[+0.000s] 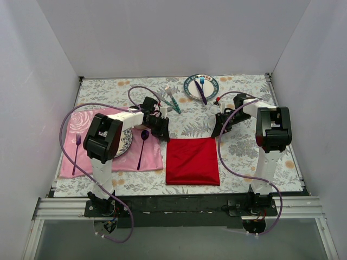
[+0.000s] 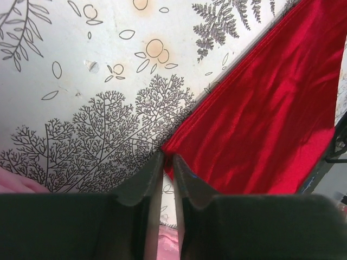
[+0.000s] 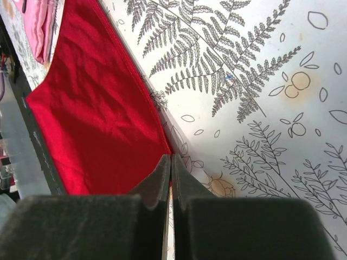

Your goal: Fold the napkin into a case and place the utensils inside

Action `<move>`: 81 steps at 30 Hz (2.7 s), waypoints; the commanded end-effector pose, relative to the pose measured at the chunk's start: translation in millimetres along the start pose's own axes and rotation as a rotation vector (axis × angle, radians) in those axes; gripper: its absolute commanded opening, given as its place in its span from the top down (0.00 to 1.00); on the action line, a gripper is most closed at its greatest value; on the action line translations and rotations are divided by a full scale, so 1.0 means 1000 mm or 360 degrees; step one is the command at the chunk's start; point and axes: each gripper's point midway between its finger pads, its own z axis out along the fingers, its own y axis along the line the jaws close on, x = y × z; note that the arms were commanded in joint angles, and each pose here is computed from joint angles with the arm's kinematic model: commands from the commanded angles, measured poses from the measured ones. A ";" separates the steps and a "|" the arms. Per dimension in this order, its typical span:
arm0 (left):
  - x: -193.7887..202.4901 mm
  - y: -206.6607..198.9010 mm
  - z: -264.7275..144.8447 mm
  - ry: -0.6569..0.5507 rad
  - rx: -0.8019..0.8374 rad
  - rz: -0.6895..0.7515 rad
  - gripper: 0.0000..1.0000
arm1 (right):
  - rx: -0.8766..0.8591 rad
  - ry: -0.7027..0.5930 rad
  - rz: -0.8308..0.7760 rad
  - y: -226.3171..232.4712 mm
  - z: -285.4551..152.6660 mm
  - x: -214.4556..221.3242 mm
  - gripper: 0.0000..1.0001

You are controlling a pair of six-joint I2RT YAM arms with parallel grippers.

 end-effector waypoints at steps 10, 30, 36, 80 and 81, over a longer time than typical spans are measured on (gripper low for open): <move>-0.031 0.001 -0.001 -0.0123 0.0023 0.0211 1.00 | 0.0026 -0.0057 -0.0284 0.008 -0.018 -0.031 0.99; -0.050 -0.026 -0.089 -0.0589 0.0033 0.0410 0.04 | 0.0053 0.0091 -0.1080 0.086 0.002 0.008 0.99; -0.060 -0.031 -0.118 -0.0762 -0.0025 0.0451 0.02 | 0.0015 0.0224 -0.1436 0.113 0.018 0.038 0.99; -0.031 -0.105 -0.028 -0.0484 0.0112 0.1843 0.60 | -0.0164 0.0452 -0.2609 0.135 0.022 0.154 0.99; -0.033 -0.106 -0.024 -0.0478 0.0114 0.1907 0.60 | -0.0163 0.0453 -0.2606 0.135 0.022 0.154 0.99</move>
